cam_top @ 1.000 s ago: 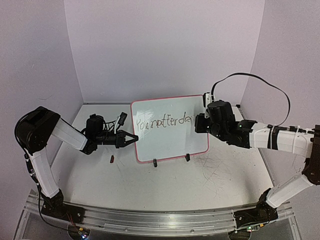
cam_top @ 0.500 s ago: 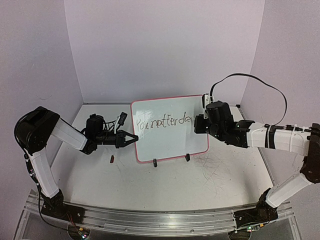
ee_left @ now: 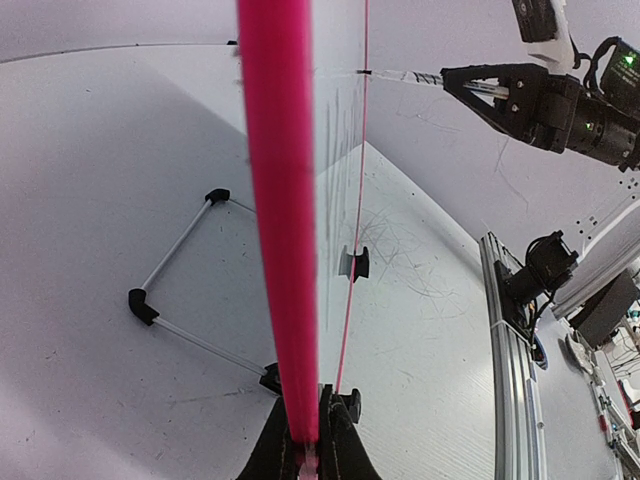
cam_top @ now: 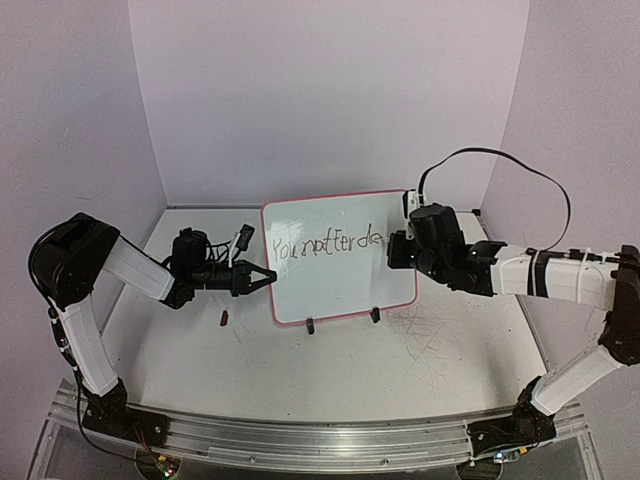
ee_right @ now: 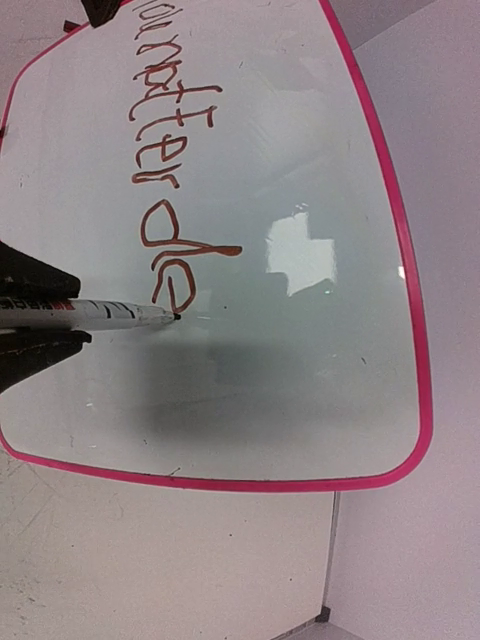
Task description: Write a sentence on the whiteboard
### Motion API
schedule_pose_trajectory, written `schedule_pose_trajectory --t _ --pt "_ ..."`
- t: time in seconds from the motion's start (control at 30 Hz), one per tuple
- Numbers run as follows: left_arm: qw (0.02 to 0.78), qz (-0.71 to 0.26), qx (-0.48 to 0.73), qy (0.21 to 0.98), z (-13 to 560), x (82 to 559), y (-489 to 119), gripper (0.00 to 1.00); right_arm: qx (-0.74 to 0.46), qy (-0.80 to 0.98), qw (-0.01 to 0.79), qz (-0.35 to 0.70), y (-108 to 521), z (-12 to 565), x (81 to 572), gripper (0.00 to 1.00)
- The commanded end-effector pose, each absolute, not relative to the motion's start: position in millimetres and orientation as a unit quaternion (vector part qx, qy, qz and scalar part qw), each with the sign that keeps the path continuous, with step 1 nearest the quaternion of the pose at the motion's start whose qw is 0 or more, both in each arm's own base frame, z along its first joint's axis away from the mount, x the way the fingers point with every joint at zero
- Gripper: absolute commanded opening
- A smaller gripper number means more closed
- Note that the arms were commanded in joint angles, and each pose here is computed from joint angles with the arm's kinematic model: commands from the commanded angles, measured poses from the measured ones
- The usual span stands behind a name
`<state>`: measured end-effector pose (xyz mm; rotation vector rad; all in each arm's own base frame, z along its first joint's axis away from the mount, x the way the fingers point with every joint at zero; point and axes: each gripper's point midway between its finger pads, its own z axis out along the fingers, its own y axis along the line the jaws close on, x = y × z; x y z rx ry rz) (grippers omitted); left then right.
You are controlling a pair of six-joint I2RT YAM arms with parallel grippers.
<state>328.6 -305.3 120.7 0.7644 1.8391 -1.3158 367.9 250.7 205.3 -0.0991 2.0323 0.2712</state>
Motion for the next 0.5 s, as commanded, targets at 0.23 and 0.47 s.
schedule_pose_trajectory --t 0.23,0.47 --pt "0.391 -0.479 0.298 0.727 120.9 342.1 -305.8 0.0 -0.007 0.837 0.539 0.092 237.9 220.1 375.4 0.0" --pt "0.389 -0.48 0.299 0.727 120.4 341.7 -306.8 0.0 -0.01 0.833 0.545 0.095 240.7 223.5 377.8 0.0"
